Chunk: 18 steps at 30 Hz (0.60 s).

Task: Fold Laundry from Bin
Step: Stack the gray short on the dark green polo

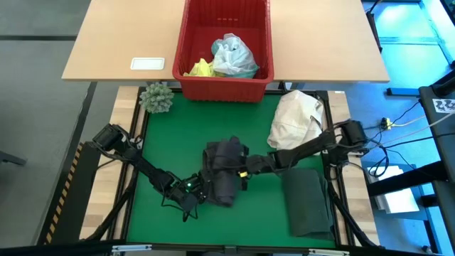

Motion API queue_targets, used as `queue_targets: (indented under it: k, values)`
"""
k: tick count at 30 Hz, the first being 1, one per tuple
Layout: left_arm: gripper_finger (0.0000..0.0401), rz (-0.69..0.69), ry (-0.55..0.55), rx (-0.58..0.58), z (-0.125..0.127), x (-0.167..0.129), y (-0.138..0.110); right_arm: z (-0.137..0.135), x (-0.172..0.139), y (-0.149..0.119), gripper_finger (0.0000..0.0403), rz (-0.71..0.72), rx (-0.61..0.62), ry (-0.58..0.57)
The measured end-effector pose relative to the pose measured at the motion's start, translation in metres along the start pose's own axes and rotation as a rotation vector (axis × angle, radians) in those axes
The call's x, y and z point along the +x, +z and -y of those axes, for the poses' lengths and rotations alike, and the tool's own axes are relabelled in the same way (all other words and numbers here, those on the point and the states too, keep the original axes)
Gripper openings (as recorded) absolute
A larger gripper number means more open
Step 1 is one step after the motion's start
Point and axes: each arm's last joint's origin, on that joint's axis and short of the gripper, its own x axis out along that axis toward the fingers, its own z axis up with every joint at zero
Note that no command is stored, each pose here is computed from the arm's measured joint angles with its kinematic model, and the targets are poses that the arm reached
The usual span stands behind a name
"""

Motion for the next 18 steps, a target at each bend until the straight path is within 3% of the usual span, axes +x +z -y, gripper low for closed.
queue_targets:
  k: [6, 18]
  values:
    - [0.037, 0.002, 0.005, 0.01, -0.001, 0.0, 0.0, 0.0, 0.014, -0.004, 0.0026, 0.061, 0.045, 0.073]
    - [0.037, 0.049, -0.042, -0.021, -0.005, 0.012, -0.004, -0.004, 0.024, 0.001, 0.0008, 0.023, 0.049, 0.123]
